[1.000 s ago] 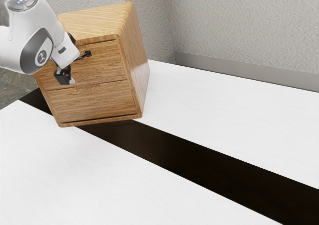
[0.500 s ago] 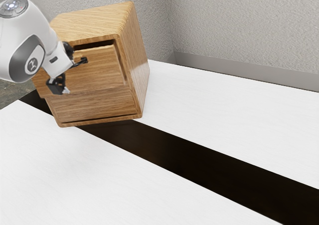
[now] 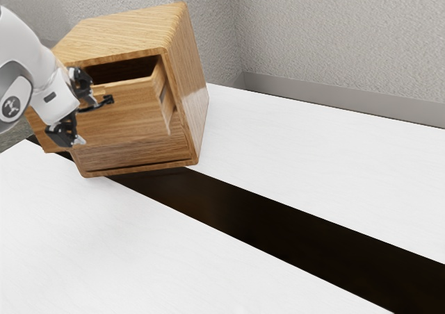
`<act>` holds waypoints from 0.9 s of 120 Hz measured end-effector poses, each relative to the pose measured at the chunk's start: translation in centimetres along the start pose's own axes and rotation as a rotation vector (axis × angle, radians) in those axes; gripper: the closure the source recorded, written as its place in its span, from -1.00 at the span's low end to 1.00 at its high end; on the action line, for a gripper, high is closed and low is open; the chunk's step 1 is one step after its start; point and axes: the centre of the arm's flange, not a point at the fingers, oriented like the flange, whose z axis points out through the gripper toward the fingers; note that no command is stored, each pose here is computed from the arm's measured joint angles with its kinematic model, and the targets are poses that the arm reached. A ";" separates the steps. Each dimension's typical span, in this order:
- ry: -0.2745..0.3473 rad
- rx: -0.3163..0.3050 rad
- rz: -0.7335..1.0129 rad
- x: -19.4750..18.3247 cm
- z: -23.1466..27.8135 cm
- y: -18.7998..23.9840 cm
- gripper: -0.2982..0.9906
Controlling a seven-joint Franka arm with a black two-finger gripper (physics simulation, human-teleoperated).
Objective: Pull the drawer handle with one arm to open the drawer
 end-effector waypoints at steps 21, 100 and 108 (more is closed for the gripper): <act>0.022 -0.003 0.020 0.8 -0.7 1.5 -0.54; 0.110 0.111 -0.040 -0.7 -12.0 0.3 -0.36; 0.148 0.065 -0.163 -1.3 -16.4 -0.8 -0.42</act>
